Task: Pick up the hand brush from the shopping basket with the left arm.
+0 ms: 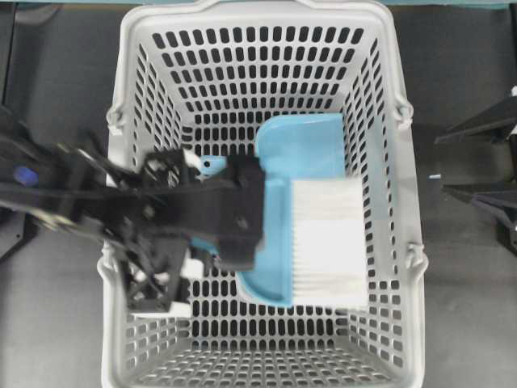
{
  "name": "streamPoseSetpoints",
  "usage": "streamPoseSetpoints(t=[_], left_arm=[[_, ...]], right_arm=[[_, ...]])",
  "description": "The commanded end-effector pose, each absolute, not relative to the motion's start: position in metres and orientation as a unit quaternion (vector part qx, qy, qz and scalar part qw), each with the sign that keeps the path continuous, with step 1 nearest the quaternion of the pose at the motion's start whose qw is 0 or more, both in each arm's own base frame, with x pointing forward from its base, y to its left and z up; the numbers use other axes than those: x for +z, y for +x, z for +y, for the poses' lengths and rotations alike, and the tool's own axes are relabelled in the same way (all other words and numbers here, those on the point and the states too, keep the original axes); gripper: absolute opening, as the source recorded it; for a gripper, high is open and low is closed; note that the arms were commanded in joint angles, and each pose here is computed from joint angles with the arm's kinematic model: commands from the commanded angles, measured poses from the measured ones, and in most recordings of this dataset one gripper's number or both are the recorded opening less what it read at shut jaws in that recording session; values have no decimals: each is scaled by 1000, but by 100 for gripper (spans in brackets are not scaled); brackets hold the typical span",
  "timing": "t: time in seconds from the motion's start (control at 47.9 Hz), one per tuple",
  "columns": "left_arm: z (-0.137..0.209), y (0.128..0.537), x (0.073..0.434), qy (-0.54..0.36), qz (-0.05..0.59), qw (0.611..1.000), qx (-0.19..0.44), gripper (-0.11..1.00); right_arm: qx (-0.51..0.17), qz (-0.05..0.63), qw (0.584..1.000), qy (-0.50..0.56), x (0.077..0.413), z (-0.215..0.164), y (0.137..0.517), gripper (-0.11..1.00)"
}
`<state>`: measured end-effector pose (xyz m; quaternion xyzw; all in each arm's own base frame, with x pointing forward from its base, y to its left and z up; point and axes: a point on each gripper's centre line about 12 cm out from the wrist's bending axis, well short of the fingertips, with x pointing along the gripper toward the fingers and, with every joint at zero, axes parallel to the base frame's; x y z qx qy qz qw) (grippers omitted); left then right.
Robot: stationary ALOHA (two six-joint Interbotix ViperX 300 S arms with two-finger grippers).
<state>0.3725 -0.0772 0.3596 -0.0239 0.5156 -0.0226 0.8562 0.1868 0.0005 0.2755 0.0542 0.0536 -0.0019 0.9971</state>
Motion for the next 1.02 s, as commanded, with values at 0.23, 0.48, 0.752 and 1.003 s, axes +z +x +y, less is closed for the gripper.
streamPoseSetpoints(t=[0.23,0.48,0.752,1.003], left_arm=[[-74,374,375,-27,510,860,-18,23],[-75,378,369,-25,517,855,-17,23],[-75,380,366,-25,520,854,-17,23],[-75,381,365,-25,521,853,-16,23]], right_arm=[[-1,48,997,57,278,1,188,74],[-1,46,997,57,279,1,188,74],[-1,47,997,57,279,1,188,74],[-1,48,997,57,278,1,188,74]])
